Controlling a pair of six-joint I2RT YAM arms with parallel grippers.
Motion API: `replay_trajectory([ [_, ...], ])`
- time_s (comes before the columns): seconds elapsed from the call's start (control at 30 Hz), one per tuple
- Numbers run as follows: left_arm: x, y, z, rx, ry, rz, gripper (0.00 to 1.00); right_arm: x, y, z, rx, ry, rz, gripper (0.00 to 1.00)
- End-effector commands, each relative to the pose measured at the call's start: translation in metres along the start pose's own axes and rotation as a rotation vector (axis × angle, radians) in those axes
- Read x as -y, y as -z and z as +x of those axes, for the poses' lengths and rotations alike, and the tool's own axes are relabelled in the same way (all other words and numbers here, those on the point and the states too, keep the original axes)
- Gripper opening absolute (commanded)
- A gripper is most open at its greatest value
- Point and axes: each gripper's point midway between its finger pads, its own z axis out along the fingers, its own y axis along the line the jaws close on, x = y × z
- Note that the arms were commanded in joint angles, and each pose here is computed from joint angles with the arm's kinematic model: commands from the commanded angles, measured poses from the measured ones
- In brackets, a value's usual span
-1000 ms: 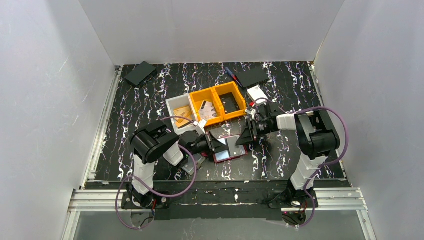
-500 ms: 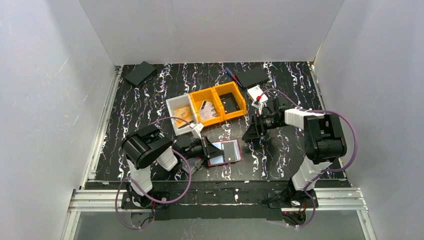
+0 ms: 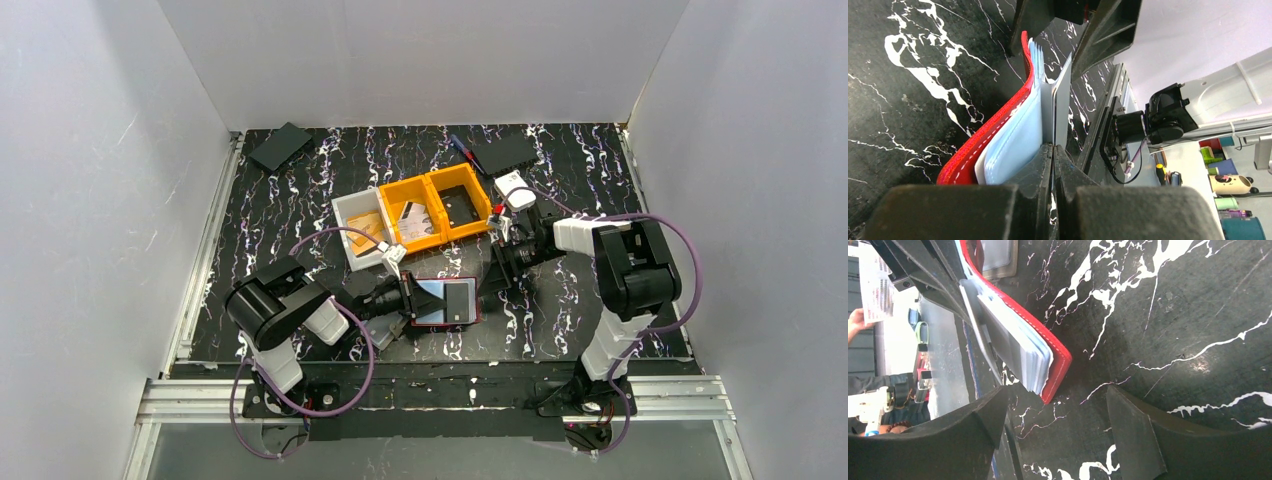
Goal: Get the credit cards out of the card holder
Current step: Remove the credit card from the card holder.
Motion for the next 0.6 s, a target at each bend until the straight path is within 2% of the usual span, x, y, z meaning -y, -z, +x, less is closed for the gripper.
replay_trajectory([
  [0.0,0.021,0.001,-0.008,0.014,-0.078,0.08,0.0,0.005,-0.004,0.003,-0.013,0.015,-0.008,0.8],
  [0.23,0.029,-0.001,-0.009,0.0,-0.084,0.113,0.0,-0.004,-0.018,0.01,-0.04,0.018,-0.079,0.76],
  [0.43,0.033,-0.002,-0.009,-0.009,-0.084,0.131,0.0,-0.008,-0.022,0.012,-0.045,-0.011,-0.139,0.62],
  [0.57,0.035,-0.002,-0.01,-0.011,-0.078,0.139,0.0,-0.019,-0.021,0.008,-0.02,-0.005,-0.195,0.61],
])
